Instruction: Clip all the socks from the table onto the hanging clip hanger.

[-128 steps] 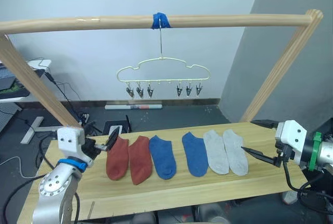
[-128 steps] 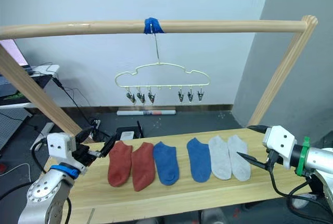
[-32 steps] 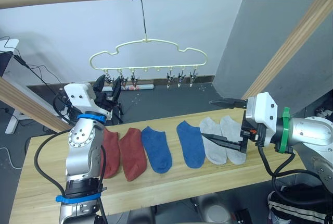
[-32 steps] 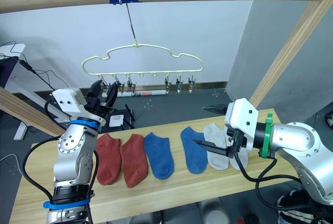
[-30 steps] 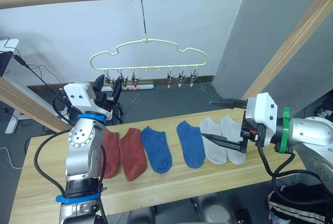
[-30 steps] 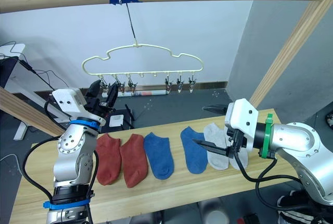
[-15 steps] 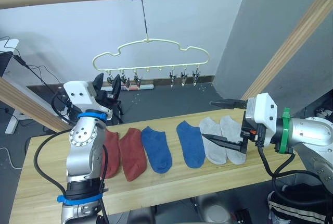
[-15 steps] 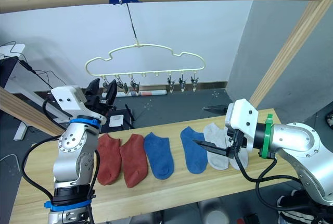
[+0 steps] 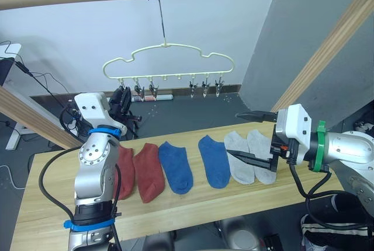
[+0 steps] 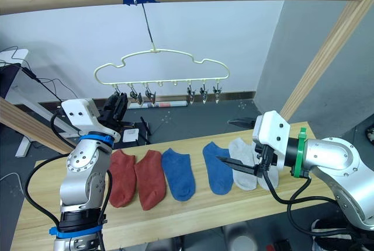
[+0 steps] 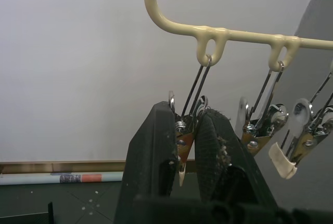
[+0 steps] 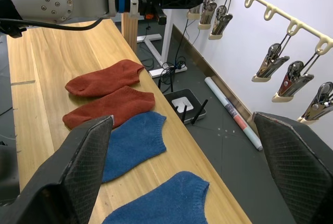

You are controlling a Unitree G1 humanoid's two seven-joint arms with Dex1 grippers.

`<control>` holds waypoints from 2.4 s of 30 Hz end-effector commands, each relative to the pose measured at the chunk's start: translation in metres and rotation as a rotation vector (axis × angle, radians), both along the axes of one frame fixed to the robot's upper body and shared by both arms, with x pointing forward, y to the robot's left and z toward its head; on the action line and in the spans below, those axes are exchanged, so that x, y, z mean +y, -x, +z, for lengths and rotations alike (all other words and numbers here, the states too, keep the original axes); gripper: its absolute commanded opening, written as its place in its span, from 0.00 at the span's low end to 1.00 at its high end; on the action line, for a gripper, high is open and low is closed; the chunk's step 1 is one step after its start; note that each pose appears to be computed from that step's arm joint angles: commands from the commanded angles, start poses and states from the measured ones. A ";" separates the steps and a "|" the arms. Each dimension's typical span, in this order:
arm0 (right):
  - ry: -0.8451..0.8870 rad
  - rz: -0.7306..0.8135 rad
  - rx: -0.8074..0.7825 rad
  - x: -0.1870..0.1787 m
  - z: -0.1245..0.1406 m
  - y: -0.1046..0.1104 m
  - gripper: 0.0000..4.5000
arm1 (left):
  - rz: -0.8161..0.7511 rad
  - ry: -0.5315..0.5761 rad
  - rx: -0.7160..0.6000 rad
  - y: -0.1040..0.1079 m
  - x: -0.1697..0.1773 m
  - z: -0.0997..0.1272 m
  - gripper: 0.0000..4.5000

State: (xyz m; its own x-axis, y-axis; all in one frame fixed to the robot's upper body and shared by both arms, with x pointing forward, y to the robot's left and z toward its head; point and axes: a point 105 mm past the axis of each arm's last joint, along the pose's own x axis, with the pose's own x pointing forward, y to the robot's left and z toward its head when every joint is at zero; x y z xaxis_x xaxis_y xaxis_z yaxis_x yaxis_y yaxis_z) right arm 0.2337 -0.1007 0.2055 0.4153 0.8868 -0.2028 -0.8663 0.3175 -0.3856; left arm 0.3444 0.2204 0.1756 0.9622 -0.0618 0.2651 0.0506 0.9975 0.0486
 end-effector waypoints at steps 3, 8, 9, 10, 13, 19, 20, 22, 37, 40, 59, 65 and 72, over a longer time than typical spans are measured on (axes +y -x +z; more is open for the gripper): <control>-0.011 0.022 -0.028 0.003 0.005 0.005 1.00 | -0.006 -0.037 -0.066 0.005 -0.002 0.016 0.09; -0.008 0.021 -0.028 0.002 0.004 0.004 1.00 | -0.004 -0.040 -0.070 0.005 -0.002 0.015 0.09; -0.008 0.020 -0.028 0.002 0.004 0.004 1.00 | -0.005 -0.038 -0.072 0.005 -0.002 0.015 0.09; -0.008 0.020 -0.028 0.002 0.004 0.004 1.00 | -0.008 -0.037 -0.074 0.005 -0.002 0.016 0.09; -0.007 0.017 -0.030 0.002 0.004 0.003 1.00 | -0.020 -0.031 -0.078 0.005 -0.004 0.016 0.09; -0.003 0.014 -0.026 0.002 0.002 0.004 1.00 | -0.013 -0.045 -0.078 0.005 -0.004 0.016 0.09; -0.003 0.014 -0.026 0.002 0.002 0.004 1.00 | -0.017 -0.046 -0.081 0.005 -0.004 0.016 0.09; -0.003 0.015 -0.025 0.002 0.002 0.004 1.00 | -0.033 -0.035 -0.093 0.005 -0.006 0.018 0.09; 0.001 0.014 -0.024 0.001 0.001 0.004 1.00 | -0.003 -0.035 -0.088 0.005 -0.002 0.021 0.49; 0.002 0.014 -0.023 0.000 0.001 0.004 1.00 | -0.007 -0.030 -0.091 0.005 -0.004 0.023 0.49; 0.006 0.011 -0.014 0.000 -0.002 0.005 1.00 | -0.027 -0.050 -0.095 0.005 -0.008 0.024 0.00; 0.053 -0.098 0.030 -0.013 -0.023 -0.004 1.00 | -0.032 -0.064 -0.090 0.008 -0.008 0.022 0.00; 0.056 -0.613 0.085 -0.073 -0.086 -0.037 1.00 | -0.087 -0.110 -0.087 0.014 -0.018 0.024 0.00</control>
State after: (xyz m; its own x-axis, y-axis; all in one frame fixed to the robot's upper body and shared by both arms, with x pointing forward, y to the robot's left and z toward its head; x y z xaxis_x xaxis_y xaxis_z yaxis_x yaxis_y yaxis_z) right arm 0.2654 -0.1674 0.1156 0.7701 0.5407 -0.3387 -0.6324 0.7167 -0.2939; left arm 0.3357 0.2106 0.1874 0.9448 -0.1385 0.2970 0.1027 0.9858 0.1331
